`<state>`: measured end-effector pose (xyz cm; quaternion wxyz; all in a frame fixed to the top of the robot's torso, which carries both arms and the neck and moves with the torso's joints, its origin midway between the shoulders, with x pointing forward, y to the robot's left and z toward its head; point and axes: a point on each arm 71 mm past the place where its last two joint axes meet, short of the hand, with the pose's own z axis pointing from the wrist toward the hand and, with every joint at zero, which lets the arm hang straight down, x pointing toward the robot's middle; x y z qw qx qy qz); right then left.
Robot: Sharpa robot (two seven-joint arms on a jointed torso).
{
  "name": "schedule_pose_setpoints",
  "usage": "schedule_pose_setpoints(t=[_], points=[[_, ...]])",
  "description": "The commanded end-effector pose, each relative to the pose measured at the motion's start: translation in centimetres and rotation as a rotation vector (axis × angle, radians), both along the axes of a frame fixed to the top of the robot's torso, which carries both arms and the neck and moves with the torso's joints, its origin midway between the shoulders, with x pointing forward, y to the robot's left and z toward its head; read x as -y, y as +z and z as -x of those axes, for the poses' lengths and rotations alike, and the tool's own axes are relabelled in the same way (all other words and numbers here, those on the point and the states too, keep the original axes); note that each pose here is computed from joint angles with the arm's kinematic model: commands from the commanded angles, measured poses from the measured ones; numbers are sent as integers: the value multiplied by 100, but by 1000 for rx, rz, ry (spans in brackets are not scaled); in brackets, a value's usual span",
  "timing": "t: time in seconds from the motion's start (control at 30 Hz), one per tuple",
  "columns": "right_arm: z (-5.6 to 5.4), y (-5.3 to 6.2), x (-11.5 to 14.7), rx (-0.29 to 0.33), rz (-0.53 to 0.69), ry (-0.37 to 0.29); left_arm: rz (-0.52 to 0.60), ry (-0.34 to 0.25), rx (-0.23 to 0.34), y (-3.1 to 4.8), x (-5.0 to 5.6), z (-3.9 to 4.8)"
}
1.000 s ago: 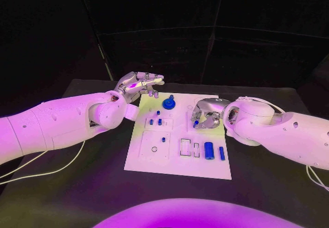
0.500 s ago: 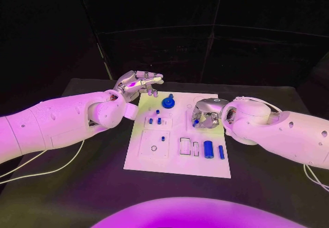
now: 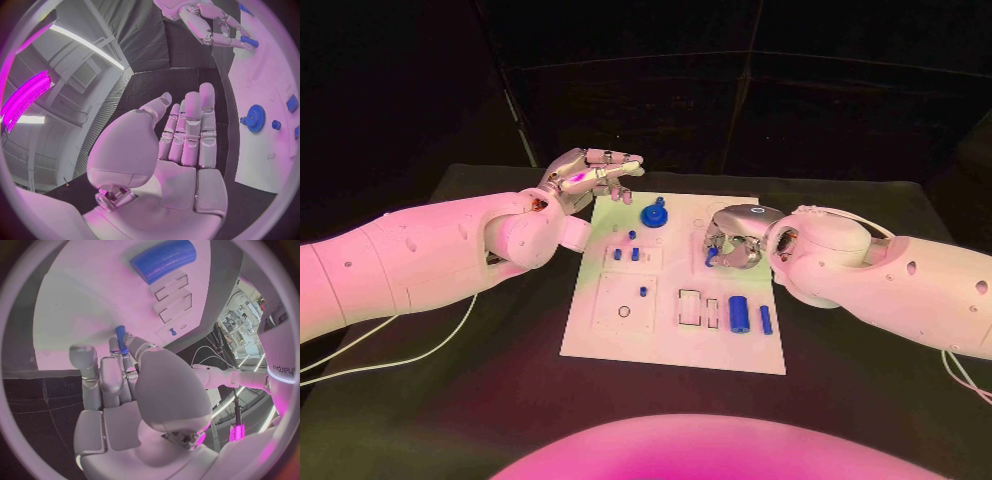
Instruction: Assemble the parts on the task board
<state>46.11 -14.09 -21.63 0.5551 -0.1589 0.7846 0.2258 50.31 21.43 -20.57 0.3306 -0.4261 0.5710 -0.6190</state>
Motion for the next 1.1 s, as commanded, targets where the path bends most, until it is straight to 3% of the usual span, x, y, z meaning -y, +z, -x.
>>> schedule_pose_setpoints(t=[0.03, 0.37, 0.53, 0.73, 0.93, 1.1], points=[[7, 119, 1, 96, -96, -9, 10, -10, 3, 13, 6, 1], [99, 234, 163, 122, -172, -63, 9, -9, 3, 13, -4, 1], [172, 281, 121, 106, -210, -53, 9, -7, 4, 13, -6, 0], [274, 326, -157, 82, -265, 18, 14, -6, 14, 21, 12, -1], [396, 363, -596, 69, -298, 129, 14, -4, 18, 23, 22, -5], [484, 292, -901, 40, -296, 201, 15, -5, 20, 24, 41, -7]])
